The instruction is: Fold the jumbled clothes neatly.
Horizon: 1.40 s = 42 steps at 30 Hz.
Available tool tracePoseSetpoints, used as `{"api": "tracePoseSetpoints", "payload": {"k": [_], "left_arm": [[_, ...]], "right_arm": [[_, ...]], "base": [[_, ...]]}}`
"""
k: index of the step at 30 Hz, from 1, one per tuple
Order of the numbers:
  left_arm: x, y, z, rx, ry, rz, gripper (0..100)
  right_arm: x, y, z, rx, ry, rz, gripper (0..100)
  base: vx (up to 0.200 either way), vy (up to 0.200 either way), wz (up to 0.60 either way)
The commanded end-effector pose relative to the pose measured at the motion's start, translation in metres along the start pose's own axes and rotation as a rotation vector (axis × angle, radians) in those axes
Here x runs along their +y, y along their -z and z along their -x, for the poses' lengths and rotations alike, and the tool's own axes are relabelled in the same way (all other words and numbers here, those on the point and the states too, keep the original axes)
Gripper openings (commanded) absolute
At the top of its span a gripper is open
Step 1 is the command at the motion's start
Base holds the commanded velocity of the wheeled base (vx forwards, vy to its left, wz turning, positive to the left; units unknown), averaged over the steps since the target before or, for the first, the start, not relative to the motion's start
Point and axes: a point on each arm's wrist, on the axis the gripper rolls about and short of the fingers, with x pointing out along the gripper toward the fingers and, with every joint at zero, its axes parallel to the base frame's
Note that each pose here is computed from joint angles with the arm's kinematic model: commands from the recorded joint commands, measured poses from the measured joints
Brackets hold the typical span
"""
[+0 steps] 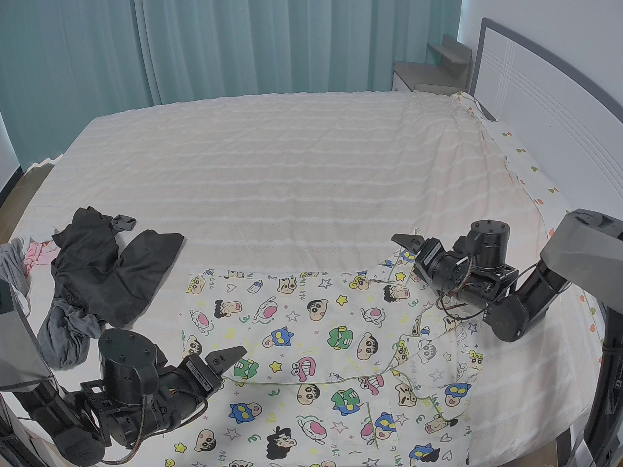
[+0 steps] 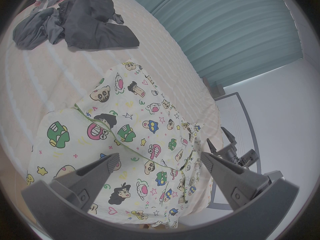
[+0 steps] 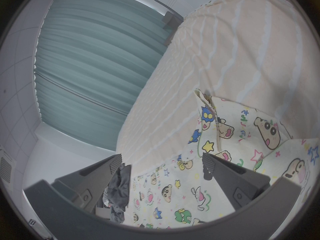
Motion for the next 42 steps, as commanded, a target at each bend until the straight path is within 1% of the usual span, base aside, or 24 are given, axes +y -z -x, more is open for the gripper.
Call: {"api": "tracePoseSetpoints", "payload": {"k": [1,3,5,8,10,12,17,22,26,29,33,38,42], "left_arm": [[0.001,0.001,-0.001,0.002,-0.008,-0.001,100],[0.001,0.000,-0.001,0.001,-0.009,0.000,100],[0.002,0.001,-0.001,0.002,-0.012,-0.001,100],[0.002,0.001,-0.001,0.002,-0.012,-0.001,100],[0.002,0.001,-0.001,0.002,-0.012,-0.001,100],[0.002,0.001,-0.001,0.000,-0.011,-0.001,100],[0.004,0.002,-0.004,0.007,-0.025,-0.002,100],[0.005,0.003,-0.005,0.010,-0.035,-0.004,100],[0.005,0.003,-0.005,0.010,-0.036,-0.004,100],[0.005,0.003,-0.005,0.008,-0.036,-0.004,100],[0.006,0.003,-0.005,0.009,-0.037,-0.004,100],[0.006,0.003,-0.005,0.009,-0.037,-0.004,100],[0.006,0.003,-0.005,0.010,-0.038,-0.004,100]], "right_arm": [[-0.017,0.017,-0.031,0.020,0.072,0.004,100],[-0.017,0.017,-0.034,0.016,0.080,0.004,100],[-0.019,0.016,-0.041,-0.006,0.093,0.015,100],[-0.027,0.016,-0.051,-0.028,0.123,0.063,100],[-0.032,0.016,-0.055,-0.042,0.151,0.079,100],[-0.033,0.017,-0.056,-0.046,0.172,0.081,100],[-0.035,0.017,-0.057,-0.055,0.191,0.089,100],[-0.040,0.020,-0.069,-0.053,0.193,0.102,100],[-0.043,0.025,-0.082,-0.018,0.229,0.116,100],[-0.037,0.028,-0.092,-0.011,0.214,0.123,100],[-0.023,0.021,-0.108,-0.031,0.177,0.127,100],[0.007,0.006,-0.119,-0.108,0.076,0.130,100],[0.032,-0.009,-0.123,-0.191,-0.016,0.132,100]], "base": [[0.000,0.000,0.00],[0.000,0.000,0.00],[0.000,0.000,0.00],[0.000,0.000,0.00],[0.000,0.000,0.00],[0.000,0.000,0.00],[0.000,0.000,0.00],[0.000,0.000,0.00],[0.000,0.000,0.00],[0.000,0.000,0.00],[0.000,0.000,0.00],[0.000,0.000,0.00],[0.000,0.000,0.00]]}}
